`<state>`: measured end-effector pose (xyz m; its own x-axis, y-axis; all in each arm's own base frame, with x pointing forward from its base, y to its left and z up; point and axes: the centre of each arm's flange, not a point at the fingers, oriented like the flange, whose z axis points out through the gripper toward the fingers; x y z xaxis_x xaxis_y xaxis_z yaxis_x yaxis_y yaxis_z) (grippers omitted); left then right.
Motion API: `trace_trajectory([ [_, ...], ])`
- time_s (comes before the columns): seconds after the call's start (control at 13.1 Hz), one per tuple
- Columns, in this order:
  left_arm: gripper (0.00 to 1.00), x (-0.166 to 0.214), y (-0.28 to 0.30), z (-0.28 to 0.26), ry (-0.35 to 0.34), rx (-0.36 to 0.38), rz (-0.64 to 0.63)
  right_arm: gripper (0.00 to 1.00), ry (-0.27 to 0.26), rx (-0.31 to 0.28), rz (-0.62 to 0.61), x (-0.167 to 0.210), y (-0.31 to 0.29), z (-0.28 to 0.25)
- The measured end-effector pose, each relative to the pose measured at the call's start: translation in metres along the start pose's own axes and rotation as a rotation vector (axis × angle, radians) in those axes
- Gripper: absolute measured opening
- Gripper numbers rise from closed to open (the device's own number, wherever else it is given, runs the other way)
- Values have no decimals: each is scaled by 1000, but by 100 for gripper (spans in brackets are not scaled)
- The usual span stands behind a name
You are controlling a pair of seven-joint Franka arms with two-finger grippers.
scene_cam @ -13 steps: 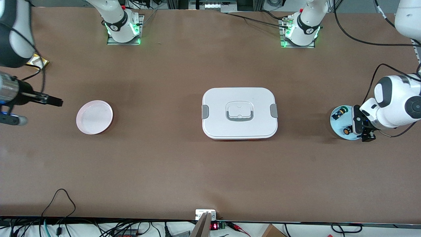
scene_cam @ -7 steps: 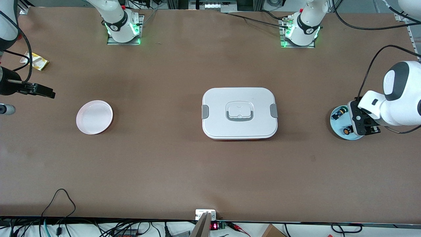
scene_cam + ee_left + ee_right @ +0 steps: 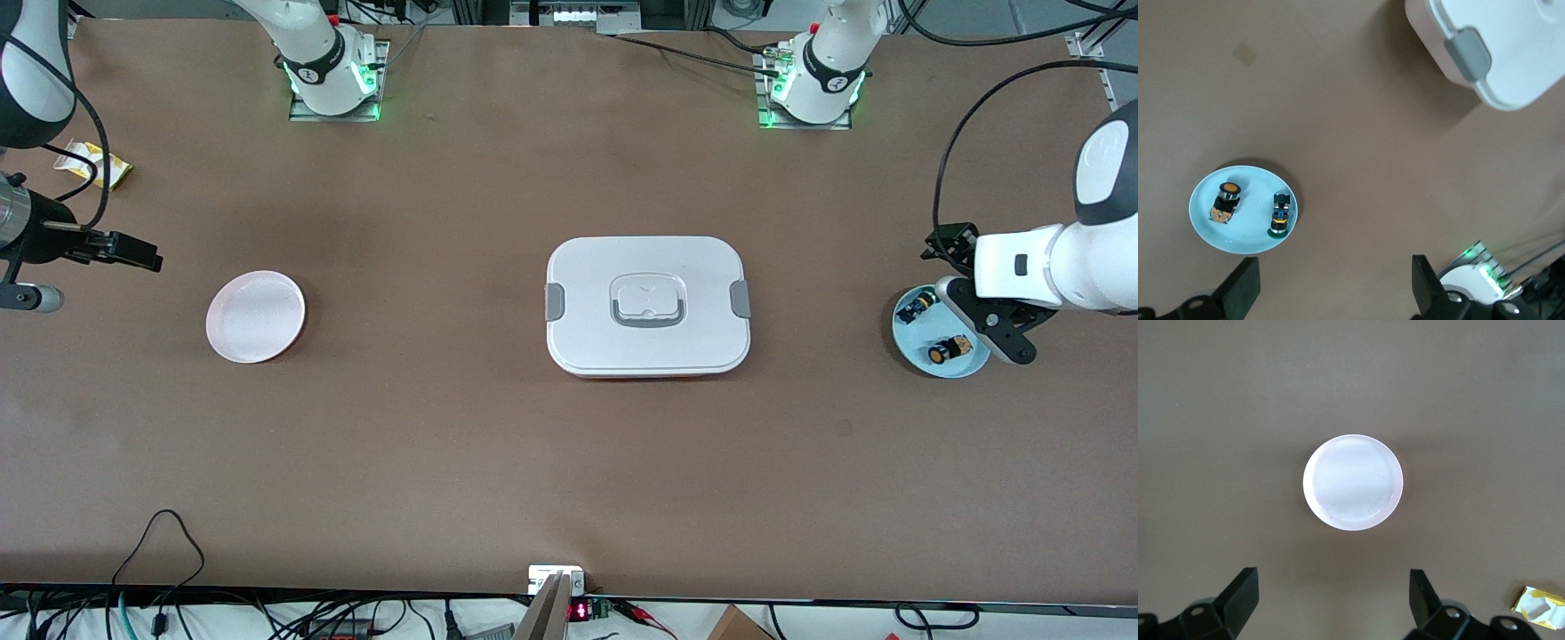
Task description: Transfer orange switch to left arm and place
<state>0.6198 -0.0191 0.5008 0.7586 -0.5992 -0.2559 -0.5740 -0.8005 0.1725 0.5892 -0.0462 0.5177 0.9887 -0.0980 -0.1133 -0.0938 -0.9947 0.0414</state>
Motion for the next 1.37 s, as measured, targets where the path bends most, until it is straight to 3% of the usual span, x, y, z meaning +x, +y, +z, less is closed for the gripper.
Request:
trace_trajectory([
  [0.31,100,-8,33,-40,175,61,-531,100,10,7,-17,-15,-2,-5],
  [0.46,100,-17,40,-41,255,101,-669,100,2,8,-31,-23,-9,-18],
  [0.61,100,-29,44,-34,281,129,-660,100,14,9,-37,-27,-12,-34],
  [0.76,100,-37,48,-29,274,142,-596,100,21,9,-37,-28,-11,-39],
  [1.37,100,-49,52,-19,223,128,-600,100,54,10,-46,-26,-14,-55],
])
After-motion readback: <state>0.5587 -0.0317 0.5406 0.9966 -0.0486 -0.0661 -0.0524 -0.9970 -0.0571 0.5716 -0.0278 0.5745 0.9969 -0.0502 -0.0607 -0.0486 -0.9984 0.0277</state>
